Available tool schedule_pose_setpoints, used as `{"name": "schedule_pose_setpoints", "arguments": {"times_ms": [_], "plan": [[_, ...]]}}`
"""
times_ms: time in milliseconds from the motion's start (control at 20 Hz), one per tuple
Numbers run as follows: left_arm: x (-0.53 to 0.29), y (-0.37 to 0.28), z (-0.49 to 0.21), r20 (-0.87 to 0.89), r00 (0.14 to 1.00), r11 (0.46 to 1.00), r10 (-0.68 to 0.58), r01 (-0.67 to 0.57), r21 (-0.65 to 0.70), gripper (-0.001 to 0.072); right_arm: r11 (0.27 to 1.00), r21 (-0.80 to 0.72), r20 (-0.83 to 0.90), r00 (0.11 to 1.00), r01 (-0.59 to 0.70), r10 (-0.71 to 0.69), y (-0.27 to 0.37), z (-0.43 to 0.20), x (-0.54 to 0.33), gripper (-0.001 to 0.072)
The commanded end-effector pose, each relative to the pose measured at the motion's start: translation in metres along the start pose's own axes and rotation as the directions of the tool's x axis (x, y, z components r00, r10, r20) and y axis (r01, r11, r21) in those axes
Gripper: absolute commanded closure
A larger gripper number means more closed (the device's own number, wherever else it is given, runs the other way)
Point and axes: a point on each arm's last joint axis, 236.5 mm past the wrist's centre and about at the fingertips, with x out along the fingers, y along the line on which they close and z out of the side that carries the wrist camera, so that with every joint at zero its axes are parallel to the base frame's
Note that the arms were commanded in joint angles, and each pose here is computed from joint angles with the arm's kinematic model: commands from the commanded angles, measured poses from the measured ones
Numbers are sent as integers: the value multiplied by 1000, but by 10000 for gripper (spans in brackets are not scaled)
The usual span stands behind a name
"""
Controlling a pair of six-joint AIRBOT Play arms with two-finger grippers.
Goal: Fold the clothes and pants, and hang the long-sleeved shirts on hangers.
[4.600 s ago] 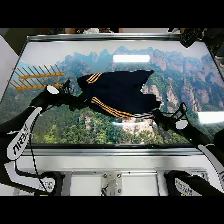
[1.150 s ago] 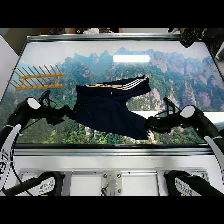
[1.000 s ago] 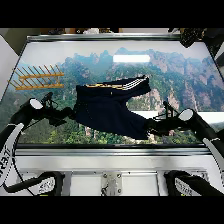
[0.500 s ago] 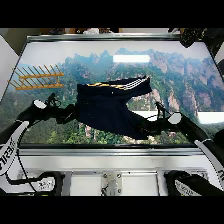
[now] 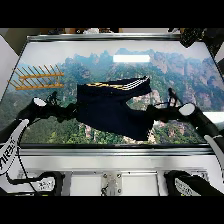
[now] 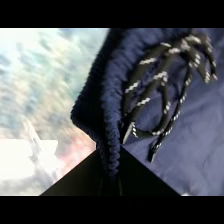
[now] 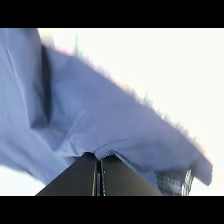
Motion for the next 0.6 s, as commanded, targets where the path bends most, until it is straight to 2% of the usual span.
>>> {"name": "schedule_pose_setpoints", "arguments": {"times_ms": [0,150,300,350,400,450,550], "plan": [[0,-13,-20,-56,998,997,-6,11,81,685,999,37,181,983,8,-14,-11,76,-37,709],[-4,-19,-24,-24,1000,994,-9,12,106,685,993,116,259,965,16,-46,-31,115,-28,708],[-9,-22,-29,-34,999,993,-14,18,115,684,975,222,262,964,-22,-38,-45,125,5,698],[-9,-23,-31,-42,999,993,-18,23,113,684,965,257,255,967,-41,-27,-48,126,15,562],[-9,-23,-32,-48,999,993,-16,21,114,685,963,265,244,970,-57,-10,-47,125,22,285],[-9,-23,-33,-51,999,993,-16,22,114,685,969,237,244,970,-65,5,-45,126,23,144],[-9,-23,-33,-52,999,993,-16,22,114,685,991,124,265,964,-54,19,-39,134,7,140]]}}
